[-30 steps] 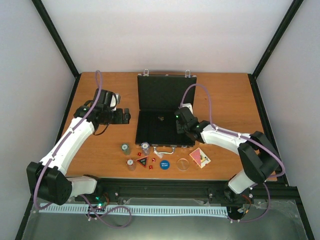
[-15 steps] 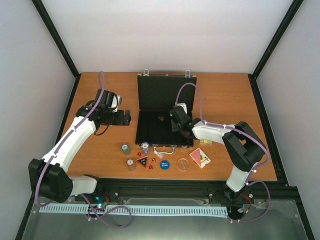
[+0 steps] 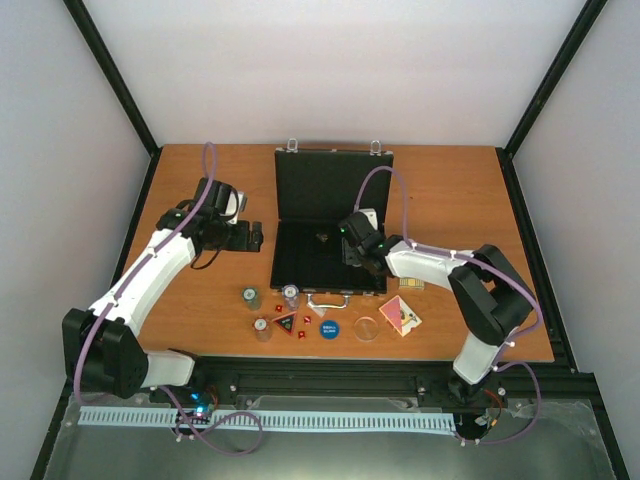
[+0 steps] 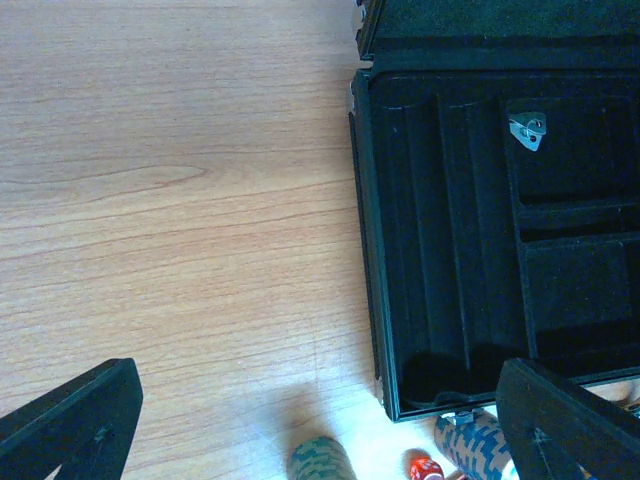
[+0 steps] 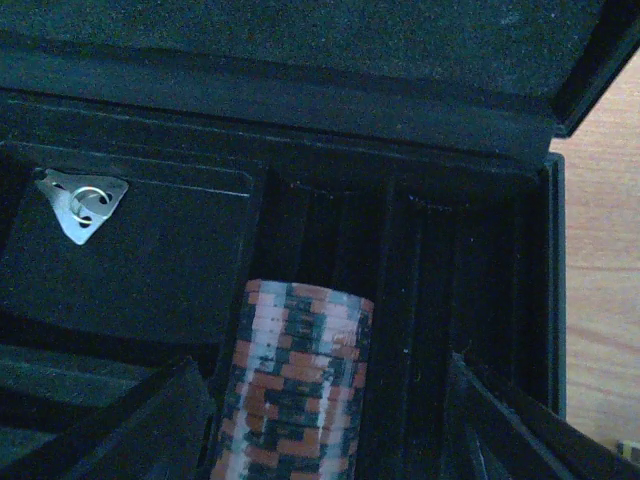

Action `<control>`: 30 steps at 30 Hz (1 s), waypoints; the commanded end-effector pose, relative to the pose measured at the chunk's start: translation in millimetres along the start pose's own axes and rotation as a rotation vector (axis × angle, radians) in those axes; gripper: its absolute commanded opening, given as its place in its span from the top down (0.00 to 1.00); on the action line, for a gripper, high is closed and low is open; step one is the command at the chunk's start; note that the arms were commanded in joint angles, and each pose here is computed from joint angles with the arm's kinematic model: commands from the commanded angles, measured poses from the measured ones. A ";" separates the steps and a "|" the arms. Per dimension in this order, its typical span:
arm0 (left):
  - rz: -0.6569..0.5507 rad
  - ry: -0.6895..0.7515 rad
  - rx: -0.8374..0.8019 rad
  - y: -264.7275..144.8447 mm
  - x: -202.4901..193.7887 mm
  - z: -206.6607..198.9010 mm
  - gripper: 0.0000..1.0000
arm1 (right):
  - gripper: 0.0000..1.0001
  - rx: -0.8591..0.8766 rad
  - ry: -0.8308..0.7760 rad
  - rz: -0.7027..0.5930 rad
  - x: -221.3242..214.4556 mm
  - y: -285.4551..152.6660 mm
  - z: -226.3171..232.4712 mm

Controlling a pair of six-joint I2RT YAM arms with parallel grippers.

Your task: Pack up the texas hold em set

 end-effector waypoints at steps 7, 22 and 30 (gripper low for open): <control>-0.034 0.011 0.005 -0.3 7.2 0.0 0.00 | 0.26 0.113 0.029 0.062 14.6 -44.7 10.8; -0.033 0.000 0.017 0.3 6.2 1.6 0.00 | 0.03 0.396 0.174 0.467 -53.7 -61.8 26.8; -0.021 0.003 0.026 2.4 2.8 2.9 0.00 | 0.03 0.379 0.174 0.440 -46.9 -44.1 33.2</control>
Point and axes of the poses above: each gripper's point midway between its finger pads, its own y axis out along the fingers, its own z axis along the line the jaws close on, x = y × z, the point moved 4 cm from there along -y, back along the fingers, and after that the axes turned 15 degrees about y, right-handed, at the moved point
